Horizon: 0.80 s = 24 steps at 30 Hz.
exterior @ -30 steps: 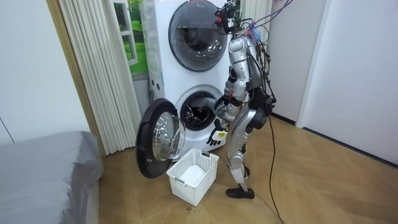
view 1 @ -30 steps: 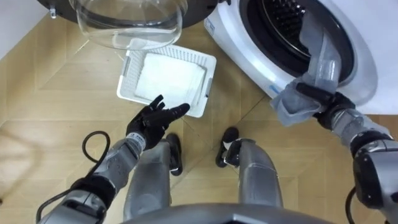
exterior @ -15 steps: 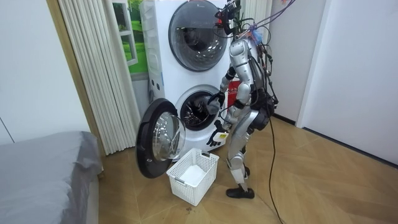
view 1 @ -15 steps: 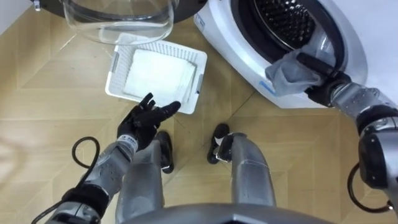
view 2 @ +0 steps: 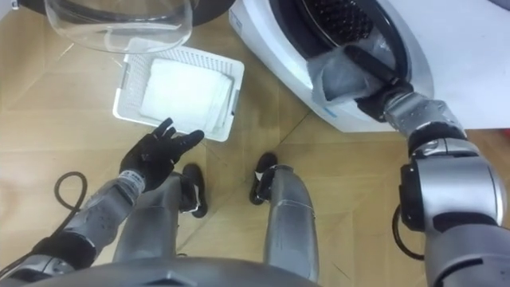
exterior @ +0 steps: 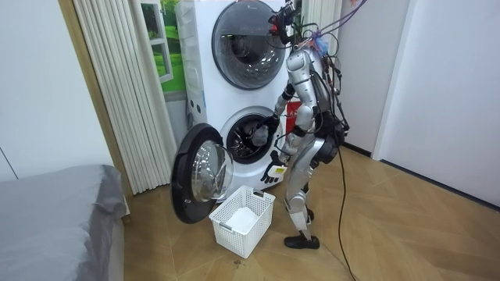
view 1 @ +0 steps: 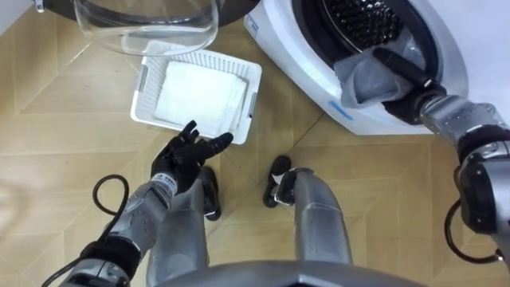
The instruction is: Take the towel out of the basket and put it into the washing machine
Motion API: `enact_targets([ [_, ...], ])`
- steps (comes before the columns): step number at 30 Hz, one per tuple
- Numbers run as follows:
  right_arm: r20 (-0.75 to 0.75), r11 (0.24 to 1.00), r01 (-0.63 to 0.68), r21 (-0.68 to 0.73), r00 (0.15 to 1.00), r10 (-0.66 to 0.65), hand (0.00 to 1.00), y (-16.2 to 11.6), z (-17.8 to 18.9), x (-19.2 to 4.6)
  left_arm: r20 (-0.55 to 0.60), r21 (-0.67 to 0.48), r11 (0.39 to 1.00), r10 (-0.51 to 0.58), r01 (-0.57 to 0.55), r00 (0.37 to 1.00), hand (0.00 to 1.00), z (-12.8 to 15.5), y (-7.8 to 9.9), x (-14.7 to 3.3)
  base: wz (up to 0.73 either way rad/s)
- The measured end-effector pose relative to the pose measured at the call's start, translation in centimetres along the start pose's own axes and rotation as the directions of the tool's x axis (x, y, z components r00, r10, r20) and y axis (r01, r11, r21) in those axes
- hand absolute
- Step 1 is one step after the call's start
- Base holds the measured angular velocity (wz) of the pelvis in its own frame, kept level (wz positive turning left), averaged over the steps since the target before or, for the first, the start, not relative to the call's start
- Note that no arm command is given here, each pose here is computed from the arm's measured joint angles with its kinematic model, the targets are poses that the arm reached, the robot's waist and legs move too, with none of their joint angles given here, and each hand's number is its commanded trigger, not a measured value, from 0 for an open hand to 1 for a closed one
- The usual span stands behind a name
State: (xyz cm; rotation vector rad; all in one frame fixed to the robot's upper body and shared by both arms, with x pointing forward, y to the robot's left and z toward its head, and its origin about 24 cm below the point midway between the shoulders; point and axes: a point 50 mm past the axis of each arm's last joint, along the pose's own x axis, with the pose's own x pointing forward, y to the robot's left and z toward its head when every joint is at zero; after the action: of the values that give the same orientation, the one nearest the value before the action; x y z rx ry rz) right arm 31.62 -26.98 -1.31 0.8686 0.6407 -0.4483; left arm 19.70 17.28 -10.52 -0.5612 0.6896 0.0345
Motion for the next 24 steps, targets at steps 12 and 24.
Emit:
enact_targets([
  [12,0.031,0.959,-0.071,0.275,0.997,0.065,0.00,1.1,1.1,-0.2,0.014,-0.020,1.000,-0.021,0.021,1.000,0.00,0.1,-0.9,0.3,0.00],
  [24,0.055,0.951,-0.076,0.299,0.997,0.063,0.00,1.1,1.4,-0.3,0.018,-0.034,0.999,-0.031,0.032,0.999,0.00,0.0,-1.3,0.4,0.00],
])
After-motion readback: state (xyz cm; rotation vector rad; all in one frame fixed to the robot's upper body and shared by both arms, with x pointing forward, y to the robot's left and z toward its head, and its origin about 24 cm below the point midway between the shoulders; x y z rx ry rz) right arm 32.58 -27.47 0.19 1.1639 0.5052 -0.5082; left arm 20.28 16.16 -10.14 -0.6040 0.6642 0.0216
